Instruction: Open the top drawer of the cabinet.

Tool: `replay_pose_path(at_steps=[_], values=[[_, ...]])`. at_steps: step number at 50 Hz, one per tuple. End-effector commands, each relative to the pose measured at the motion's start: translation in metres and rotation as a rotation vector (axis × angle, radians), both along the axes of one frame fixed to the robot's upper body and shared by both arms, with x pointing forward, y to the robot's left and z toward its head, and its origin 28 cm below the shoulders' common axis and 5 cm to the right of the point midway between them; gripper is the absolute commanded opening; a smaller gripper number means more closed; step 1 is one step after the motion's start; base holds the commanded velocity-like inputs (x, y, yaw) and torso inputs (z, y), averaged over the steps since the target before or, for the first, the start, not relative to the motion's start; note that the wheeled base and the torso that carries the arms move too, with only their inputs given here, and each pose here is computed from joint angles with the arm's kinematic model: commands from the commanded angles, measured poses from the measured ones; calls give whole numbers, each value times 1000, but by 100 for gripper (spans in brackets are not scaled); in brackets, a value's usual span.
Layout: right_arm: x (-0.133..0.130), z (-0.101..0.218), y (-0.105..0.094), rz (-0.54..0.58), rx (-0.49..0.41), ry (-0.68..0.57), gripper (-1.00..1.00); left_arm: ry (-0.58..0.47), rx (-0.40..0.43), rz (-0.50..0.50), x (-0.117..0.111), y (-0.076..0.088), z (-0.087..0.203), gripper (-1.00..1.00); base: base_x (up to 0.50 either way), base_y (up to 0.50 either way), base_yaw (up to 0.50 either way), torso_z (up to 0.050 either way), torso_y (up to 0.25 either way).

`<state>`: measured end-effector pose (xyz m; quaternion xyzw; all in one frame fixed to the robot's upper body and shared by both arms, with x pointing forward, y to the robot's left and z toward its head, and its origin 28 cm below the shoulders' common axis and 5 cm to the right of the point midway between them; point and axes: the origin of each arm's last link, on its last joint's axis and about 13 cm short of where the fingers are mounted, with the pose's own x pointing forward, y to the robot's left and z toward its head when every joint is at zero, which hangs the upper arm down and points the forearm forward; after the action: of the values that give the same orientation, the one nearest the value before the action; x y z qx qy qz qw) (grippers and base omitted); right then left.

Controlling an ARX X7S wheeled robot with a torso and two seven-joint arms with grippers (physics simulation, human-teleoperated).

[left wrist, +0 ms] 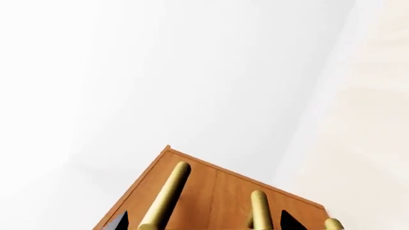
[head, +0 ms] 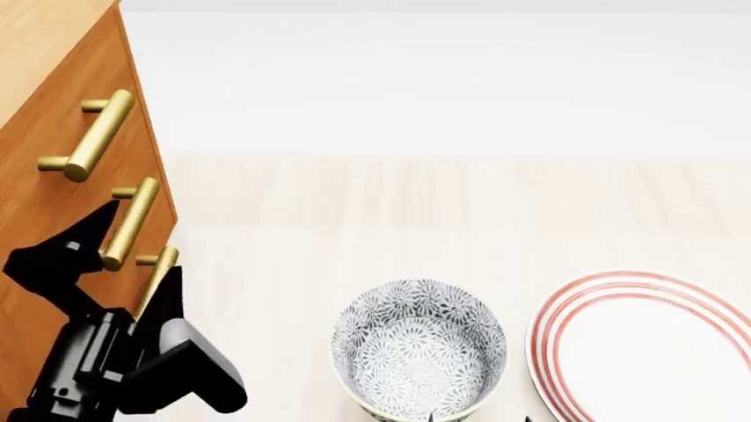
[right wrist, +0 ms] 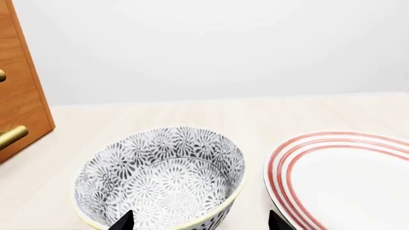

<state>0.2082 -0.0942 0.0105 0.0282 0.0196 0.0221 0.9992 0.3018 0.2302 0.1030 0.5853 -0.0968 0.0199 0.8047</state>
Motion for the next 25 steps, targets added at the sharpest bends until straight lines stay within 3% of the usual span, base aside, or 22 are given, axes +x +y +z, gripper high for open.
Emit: replay_pose_path(at_steps=[1,10,25], values=[[0,1,0,5,-1,-14,100,-38,-12,27,2,3,21,100,0,0,0,0,0],[0,1,0,4,-1,-15,100,-50,32,44,4,8,27,100,0,0,0,0,0],[2,1,0,-2,1,-15,100,-57,33,77,14,13,38,100,0,0,0,0,0]])
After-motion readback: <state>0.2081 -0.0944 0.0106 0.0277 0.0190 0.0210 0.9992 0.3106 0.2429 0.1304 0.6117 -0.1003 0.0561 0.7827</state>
